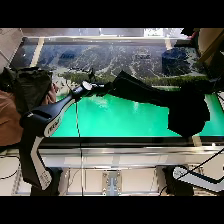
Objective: Fold the clothes and pants, and hang the long-sleeved shirts on hangers.
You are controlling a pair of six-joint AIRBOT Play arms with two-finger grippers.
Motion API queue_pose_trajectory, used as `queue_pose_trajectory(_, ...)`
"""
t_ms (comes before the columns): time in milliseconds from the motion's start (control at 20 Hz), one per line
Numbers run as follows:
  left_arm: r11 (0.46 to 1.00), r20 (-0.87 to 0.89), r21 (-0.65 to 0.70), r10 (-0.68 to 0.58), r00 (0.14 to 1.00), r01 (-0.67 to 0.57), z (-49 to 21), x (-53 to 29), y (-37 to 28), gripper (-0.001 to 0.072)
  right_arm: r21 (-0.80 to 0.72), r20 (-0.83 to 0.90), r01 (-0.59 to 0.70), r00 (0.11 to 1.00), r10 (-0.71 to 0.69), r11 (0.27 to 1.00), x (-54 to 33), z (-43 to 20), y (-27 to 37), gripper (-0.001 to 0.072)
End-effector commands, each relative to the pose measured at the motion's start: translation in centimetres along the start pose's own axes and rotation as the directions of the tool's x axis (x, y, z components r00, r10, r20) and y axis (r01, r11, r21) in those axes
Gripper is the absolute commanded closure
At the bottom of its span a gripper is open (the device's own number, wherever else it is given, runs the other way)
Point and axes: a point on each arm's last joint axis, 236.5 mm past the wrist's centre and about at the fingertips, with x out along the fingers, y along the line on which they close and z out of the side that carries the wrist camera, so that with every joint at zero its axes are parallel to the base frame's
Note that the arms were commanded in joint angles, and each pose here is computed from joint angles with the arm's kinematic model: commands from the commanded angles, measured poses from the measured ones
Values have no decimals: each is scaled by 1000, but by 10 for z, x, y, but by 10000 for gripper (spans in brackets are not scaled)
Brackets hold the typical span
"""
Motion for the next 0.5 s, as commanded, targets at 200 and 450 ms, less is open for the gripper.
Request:
queue_pose_trajectory(200,997,-51,22,-75,996,76,-2,14,-30,701,-4,6,0,1000,0,1000,-1,1,1,678)
queue_pose_trajectory(450,985,120,126,-133,984,118,80,-60,-63,703,-44,69,30,997,-26,999,-25,14,4,678)
